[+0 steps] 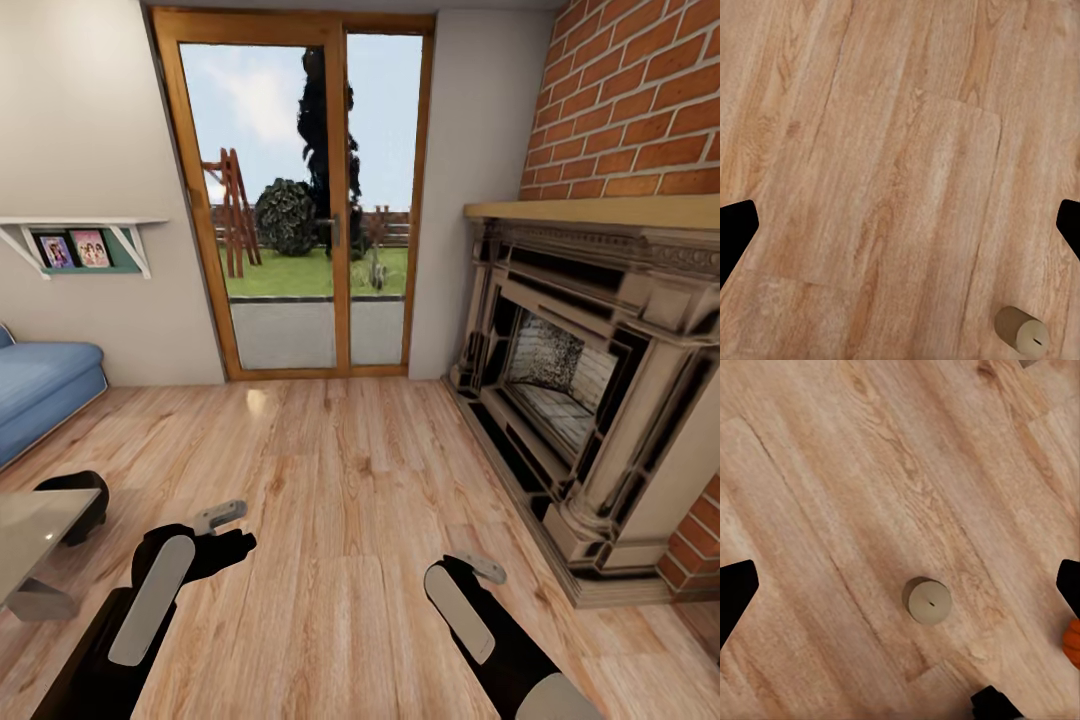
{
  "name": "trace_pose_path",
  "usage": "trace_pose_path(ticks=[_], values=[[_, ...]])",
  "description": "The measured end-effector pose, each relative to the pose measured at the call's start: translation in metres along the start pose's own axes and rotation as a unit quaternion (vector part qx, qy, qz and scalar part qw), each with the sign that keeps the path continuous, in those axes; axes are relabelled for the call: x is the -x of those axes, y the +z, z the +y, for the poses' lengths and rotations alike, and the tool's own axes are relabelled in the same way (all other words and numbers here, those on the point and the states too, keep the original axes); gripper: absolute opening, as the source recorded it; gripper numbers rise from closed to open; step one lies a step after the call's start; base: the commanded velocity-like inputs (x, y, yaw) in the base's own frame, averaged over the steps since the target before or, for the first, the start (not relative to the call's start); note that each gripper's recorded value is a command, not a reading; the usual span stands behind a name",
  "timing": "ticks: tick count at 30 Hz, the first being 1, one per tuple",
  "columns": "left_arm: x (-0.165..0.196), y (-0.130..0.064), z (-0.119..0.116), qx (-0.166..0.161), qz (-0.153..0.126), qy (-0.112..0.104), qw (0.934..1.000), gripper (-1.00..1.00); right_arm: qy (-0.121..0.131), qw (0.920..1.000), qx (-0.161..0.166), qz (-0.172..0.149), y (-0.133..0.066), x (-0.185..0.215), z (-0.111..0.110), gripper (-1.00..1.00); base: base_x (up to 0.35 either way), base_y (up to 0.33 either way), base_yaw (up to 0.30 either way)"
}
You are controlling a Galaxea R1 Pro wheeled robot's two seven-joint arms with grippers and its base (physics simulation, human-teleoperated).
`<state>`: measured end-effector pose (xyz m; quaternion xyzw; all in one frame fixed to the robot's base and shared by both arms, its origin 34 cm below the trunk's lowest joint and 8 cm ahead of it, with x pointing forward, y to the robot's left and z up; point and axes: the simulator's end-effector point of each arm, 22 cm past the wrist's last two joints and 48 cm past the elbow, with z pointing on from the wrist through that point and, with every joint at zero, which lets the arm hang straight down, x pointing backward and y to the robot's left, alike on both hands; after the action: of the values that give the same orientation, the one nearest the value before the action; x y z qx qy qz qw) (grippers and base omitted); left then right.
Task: Place each of the two pumpkins and all three candles from the living room inside a cabinet in the living room (use any cabinet), then make sure every cabinet is closed, and position the cauldron so it is next to a table in the living room.
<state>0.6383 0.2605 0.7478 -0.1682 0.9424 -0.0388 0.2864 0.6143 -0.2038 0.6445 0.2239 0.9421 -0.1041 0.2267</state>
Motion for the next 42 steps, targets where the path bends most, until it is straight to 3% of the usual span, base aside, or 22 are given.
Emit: trace_pose_path(ticks=[42], values=[[-0.051, 0.062, 0.016, -0.001, 0.000, 0.000, 1.0000, 1.00, 0.003, 1.0000, 0.002, -0.003, 0.066, -0.043, 0.004, 1.00, 0.000, 0.000, 0.000]])
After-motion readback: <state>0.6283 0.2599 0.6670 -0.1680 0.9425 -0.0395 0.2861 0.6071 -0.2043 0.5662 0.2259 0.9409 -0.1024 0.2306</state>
